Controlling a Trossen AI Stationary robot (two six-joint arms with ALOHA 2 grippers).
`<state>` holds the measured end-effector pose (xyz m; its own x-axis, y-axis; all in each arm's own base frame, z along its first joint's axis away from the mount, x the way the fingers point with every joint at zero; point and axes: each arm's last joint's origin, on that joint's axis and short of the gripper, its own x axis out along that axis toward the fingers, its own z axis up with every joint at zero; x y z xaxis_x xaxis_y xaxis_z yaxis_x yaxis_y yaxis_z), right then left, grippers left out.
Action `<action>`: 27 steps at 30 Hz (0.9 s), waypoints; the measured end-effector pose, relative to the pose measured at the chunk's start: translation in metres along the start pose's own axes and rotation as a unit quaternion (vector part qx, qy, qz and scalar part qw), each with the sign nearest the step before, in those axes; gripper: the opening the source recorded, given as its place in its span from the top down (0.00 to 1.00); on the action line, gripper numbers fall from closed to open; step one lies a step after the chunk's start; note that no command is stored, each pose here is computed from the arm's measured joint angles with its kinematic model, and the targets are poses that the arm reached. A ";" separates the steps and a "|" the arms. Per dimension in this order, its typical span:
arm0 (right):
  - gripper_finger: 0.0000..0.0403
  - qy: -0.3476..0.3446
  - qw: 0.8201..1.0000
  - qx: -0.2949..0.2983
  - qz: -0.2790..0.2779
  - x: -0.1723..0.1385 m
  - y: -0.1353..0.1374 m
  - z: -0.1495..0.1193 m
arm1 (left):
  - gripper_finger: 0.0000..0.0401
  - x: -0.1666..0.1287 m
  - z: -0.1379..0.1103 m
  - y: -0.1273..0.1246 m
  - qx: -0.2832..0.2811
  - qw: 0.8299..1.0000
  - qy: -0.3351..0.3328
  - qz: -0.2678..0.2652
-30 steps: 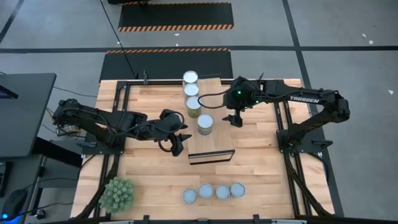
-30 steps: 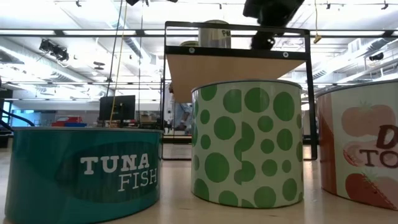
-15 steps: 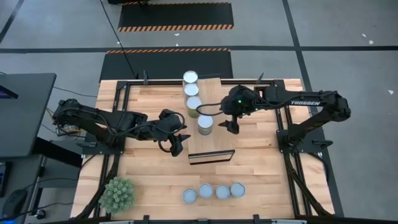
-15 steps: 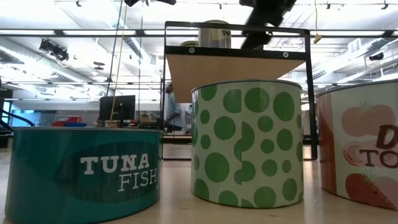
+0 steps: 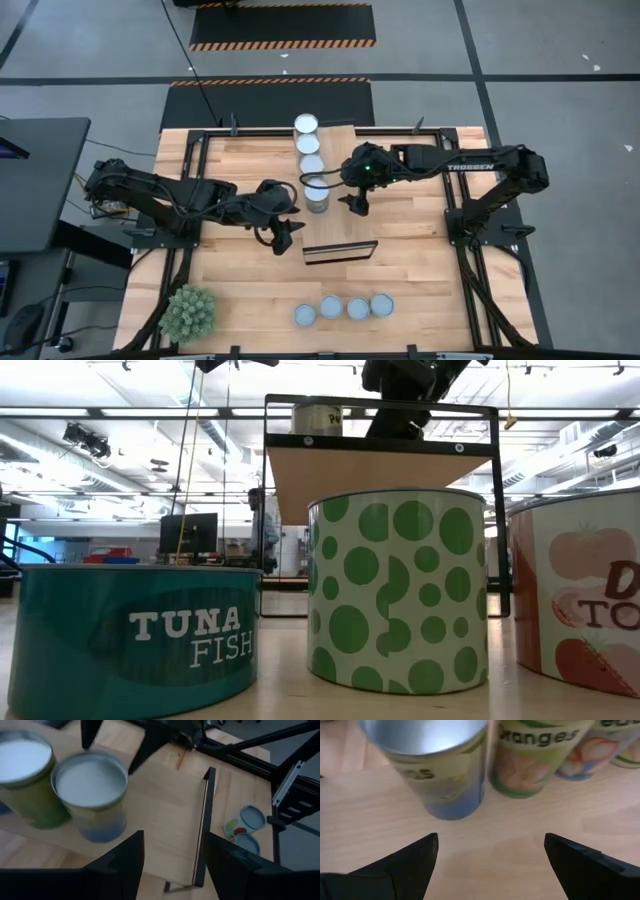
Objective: Pick and place cans onto a shelf
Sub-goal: Put the large canned peas on the shelf, then put the canned mixed vegetables on the shelf
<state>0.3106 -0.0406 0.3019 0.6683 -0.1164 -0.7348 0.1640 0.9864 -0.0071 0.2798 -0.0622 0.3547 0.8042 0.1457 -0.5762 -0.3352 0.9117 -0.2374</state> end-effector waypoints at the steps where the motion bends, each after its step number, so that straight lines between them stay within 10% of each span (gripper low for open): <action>1: 0.08 -0.002 1.000 0.004 -0.004 0.000 0.000 0.000 | 0.49 0.000 -0.001 0.000 -0.004 1.000 0.004 0.000; 27: 0.08 -0.018 0.995 0.057 -0.085 -0.024 -0.014 0.001 | 0.49 0.000 -0.002 -0.001 -0.026 1.000 0.013 -0.006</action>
<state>0.2930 -0.0520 0.3204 0.6488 -0.2869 -0.7048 0.3572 0.9327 -0.0508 0.2786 -0.0637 0.3534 0.7956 0.1238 -0.5930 -0.3514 0.8917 -0.2853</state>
